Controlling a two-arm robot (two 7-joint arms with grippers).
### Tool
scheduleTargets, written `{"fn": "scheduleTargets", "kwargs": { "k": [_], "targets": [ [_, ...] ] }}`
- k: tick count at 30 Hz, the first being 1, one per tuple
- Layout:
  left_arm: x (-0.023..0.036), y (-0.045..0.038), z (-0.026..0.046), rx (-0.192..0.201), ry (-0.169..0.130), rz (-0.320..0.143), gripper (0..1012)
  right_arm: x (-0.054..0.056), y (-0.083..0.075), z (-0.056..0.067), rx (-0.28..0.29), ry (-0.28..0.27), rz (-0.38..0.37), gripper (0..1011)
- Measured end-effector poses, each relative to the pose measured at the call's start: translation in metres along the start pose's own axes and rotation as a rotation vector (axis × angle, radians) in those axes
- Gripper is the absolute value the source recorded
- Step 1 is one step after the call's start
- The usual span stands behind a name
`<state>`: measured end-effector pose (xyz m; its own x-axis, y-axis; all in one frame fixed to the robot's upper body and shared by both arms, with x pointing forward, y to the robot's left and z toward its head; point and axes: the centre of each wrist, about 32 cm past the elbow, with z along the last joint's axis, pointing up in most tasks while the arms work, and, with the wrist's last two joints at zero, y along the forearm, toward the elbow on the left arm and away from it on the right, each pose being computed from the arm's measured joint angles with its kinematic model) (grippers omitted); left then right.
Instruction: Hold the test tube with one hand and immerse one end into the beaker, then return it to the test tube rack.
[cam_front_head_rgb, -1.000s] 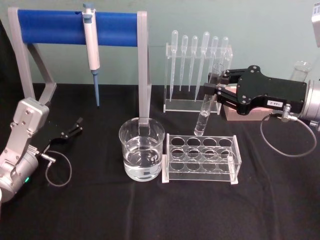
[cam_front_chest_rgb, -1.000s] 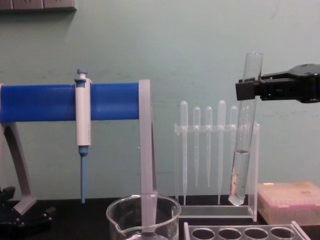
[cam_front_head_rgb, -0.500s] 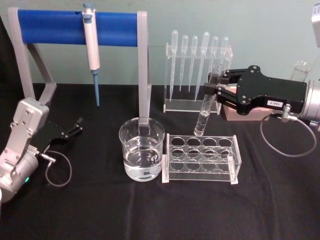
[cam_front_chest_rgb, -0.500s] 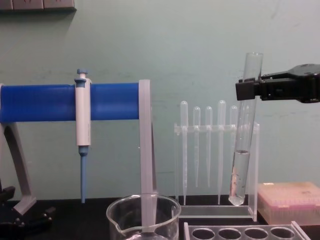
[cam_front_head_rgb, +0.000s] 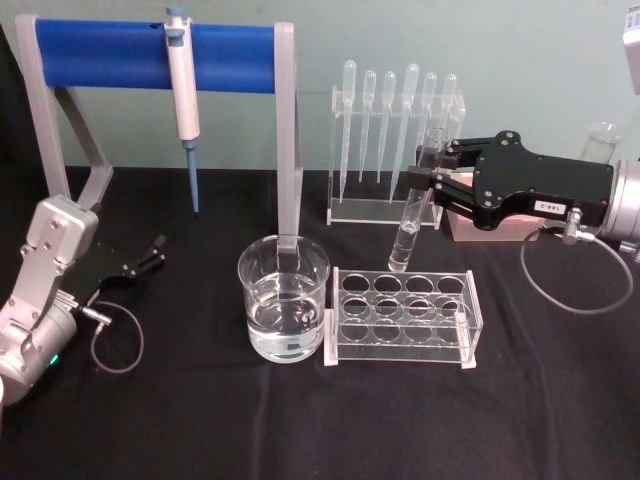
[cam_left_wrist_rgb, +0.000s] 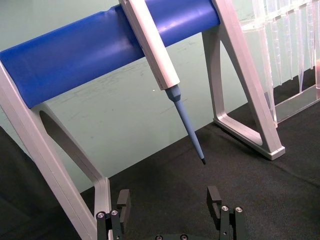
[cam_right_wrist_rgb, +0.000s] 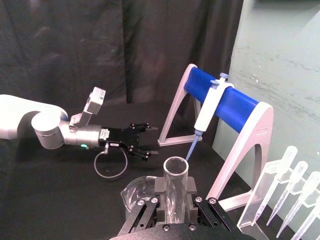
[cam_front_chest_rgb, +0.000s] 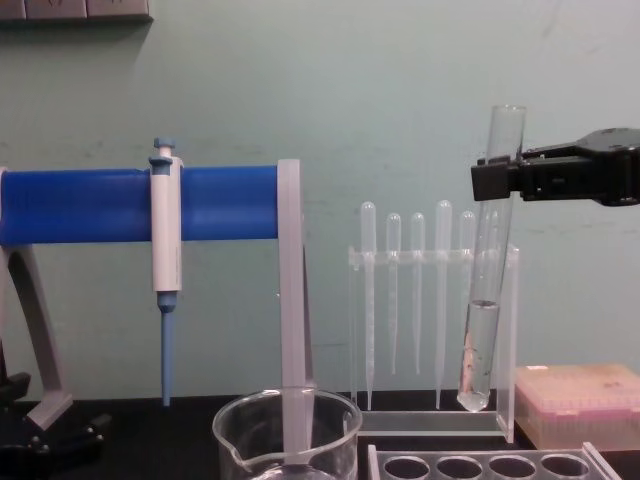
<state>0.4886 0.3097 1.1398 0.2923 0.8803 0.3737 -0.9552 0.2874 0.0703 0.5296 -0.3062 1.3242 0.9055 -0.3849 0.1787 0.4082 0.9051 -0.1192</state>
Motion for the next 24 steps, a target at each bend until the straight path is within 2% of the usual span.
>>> {"fn": "scheduleTargets", "kwargs": {
  "k": [8, 12, 18, 24],
  "targets": [
    [0.0000, 0.0000, 0.0000, 0.000, 0.000, 0.000, 1000, 0.000, 0.000, 0.000, 0.000, 0.000, 0.001, 241],
    [0.0000, 0.0000, 0.0000, 0.000, 0.000, 0.000, 1000, 0.001, 0.004, 0.005, 0.011, -0.015, 0.010, 241],
    [0.0000, 0.0000, 0.0000, 0.000, 0.000, 0.000, 1000, 0.000, 0.021, 0.014, 0.029, -0.027, 0.046, 241],
    [0.0000, 0.0000, 0.0000, 0.000, 0.000, 0.000, 1000, 0.000, 0.048, 0.020, 0.044, -0.016, 0.092, 241]
  ]
}}
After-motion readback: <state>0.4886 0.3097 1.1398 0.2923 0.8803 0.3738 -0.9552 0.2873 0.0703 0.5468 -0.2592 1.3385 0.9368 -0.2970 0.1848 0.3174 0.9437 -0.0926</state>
